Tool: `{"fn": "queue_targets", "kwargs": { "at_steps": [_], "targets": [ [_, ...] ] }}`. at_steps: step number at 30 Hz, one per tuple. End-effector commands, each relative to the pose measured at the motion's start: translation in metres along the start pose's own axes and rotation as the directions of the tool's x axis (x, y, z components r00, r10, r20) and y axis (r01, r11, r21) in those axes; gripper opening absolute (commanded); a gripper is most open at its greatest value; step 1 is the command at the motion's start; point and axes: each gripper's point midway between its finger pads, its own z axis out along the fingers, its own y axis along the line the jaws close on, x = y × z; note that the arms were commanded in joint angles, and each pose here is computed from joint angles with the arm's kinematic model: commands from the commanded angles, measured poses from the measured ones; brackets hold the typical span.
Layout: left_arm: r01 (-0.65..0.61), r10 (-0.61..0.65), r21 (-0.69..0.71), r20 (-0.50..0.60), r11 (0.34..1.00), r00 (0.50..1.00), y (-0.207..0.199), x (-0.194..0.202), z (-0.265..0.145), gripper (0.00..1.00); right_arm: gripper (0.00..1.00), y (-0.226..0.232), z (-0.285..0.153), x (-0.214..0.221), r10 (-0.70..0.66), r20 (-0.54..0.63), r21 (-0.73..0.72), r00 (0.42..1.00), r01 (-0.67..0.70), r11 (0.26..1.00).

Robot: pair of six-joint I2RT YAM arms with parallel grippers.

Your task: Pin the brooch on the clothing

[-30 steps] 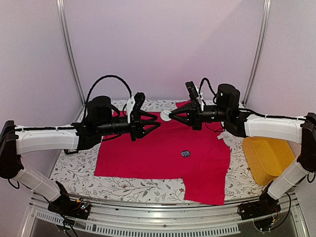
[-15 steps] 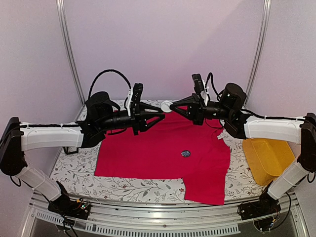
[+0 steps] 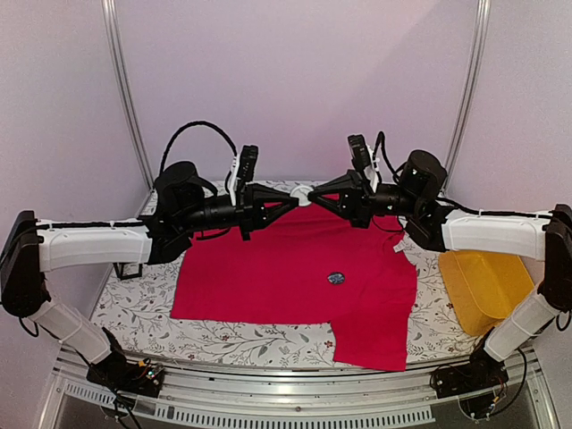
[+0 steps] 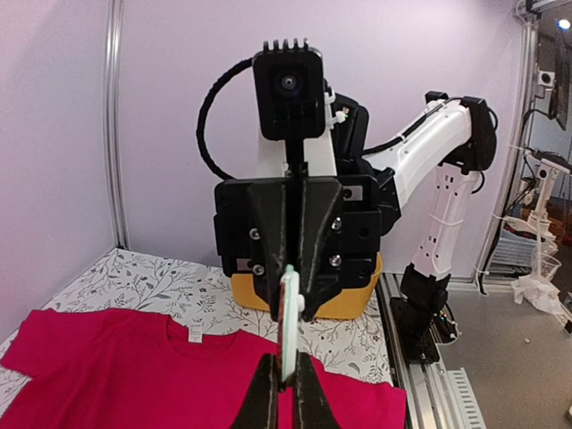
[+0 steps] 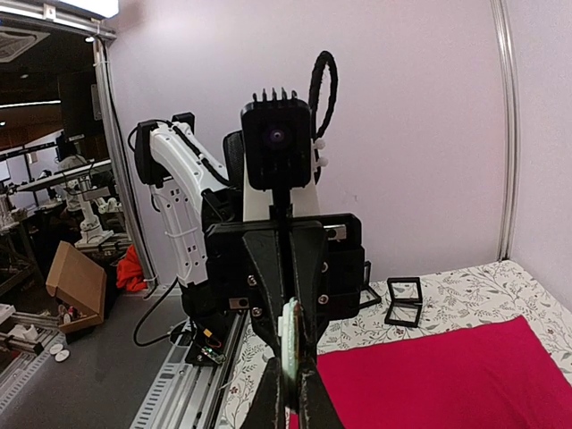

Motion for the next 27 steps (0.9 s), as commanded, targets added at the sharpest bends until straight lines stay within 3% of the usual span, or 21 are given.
{"fn": "queue_targets", "kwargs": {
  "at_steps": [1,3,6,11,21,27],
  "targets": [
    [-0.036,0.036,-0.011,-0.003,0.999,0.999,0.004,-0.006,0.002,0.00,0.22,-0.005,0.005,0.003,0.026,-0.024,0.014,0.999,-0.026,1.000],
    [-0.053,0.052,-0.034,-0.019,0.998,0.998,0.007,-0.003,0.001,0.00,0.34,-0.007,0.005,0.003,0.016,-0.035,0.028,0.999,-0.015,0.999],
    [-0.072,0.070,-0.040,-0.037,0.997,0.997,0.007,0.000,0.000,0.00,0.35,-0.008,0.005,0.000,-0.005,-0.035,0.040,0.999,0.007,0.999],
    [-0.080,0.078,-0.037,-0.048,0.996,0.996,0.006,0.001,0.000,0.00,0.25,-0.010,0.006,-0.002,-0.012,-0.033,0.046,0.999,0.014,0.999],
    [-0.089,0.088,-0.020,-0.043,0.996,0.995,0.002,0.000,0.000,0.00,0.30,-0.019,0.006,0.014,-0.008,-0.082,0.079,0.997,0.014,0.997],
    [-0.091,0.090,-0.016,-0.047,0.996,0.995,0.002,0.001,0.000,0.00,0.18,-0.020,0.005,0.011,-0.022,-0.083,0.091,0.996,0.029,0.995]
  ]
}}
